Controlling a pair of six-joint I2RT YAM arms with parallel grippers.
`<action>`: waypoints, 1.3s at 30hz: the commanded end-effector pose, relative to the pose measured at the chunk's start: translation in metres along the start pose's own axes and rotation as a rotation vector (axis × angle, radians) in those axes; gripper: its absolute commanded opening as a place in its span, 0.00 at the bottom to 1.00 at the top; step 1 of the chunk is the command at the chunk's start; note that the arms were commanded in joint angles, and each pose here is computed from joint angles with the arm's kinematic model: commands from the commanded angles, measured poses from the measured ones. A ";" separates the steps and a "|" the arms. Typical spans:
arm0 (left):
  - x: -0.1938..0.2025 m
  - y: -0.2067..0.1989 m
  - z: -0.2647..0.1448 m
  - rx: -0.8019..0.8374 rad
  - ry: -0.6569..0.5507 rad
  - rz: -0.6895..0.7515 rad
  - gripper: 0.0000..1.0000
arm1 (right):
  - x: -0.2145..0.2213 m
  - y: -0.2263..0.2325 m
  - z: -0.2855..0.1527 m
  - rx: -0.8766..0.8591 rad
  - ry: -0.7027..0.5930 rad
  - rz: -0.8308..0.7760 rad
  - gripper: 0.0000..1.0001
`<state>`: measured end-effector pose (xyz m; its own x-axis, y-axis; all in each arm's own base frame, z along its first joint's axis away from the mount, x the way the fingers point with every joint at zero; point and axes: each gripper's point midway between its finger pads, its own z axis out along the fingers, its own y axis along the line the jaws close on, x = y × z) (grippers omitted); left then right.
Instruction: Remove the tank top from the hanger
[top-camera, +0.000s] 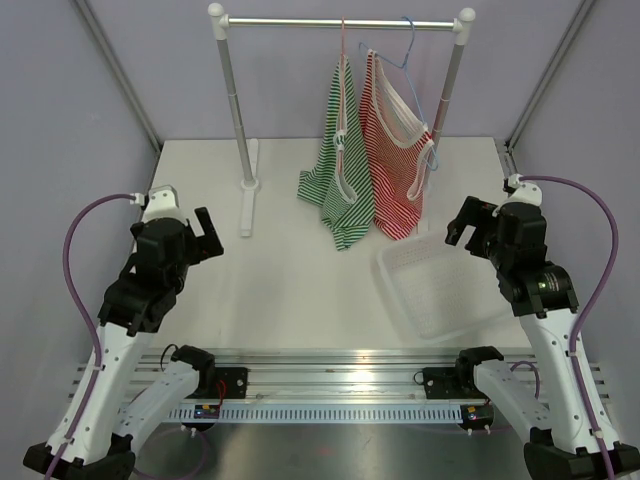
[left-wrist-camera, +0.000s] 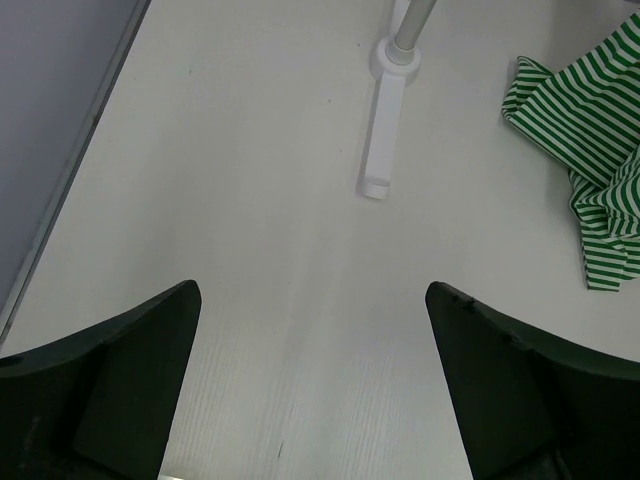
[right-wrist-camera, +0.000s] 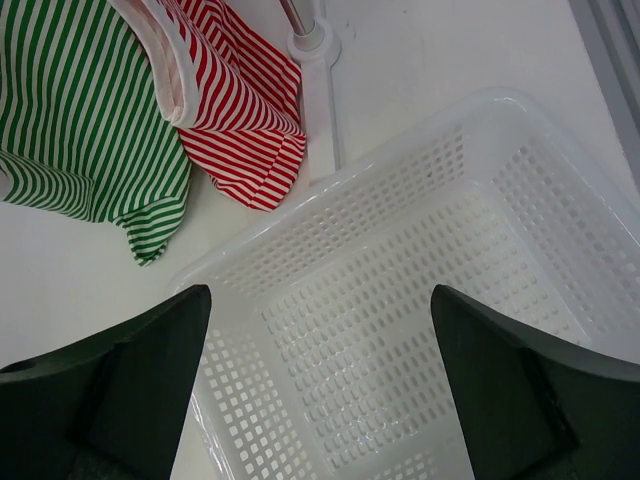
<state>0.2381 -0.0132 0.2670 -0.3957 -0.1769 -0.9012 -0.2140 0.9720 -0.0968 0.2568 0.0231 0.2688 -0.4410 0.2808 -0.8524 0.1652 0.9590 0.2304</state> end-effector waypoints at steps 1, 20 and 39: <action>-0.021 -0.021 -0.007 0.095 -0.029 -0.053 0.99 | -0.017 0.008 -0.008 -0.033 -0.057 0.017 0.99; -0.149 -0.234 -0.042 0.724 -0.081 -0.066 0.99 | -0.007 0.082 -0.041 -0.485 -0.042 0.150 1.00; -0.225 -0.351 0.069 0.661 -0.317 0.059 0.75 | 0.030 0.071 -0.064 -0.488 0.067 0.116 1.00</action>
<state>0.4496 -0.3115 0.4383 -0.2247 -0.1455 -0.9635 0.4592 0.8563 -0.2364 0.2065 0.0940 0.2880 -0.4829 0.3957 -0.7812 -0.1588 0.8377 0.5225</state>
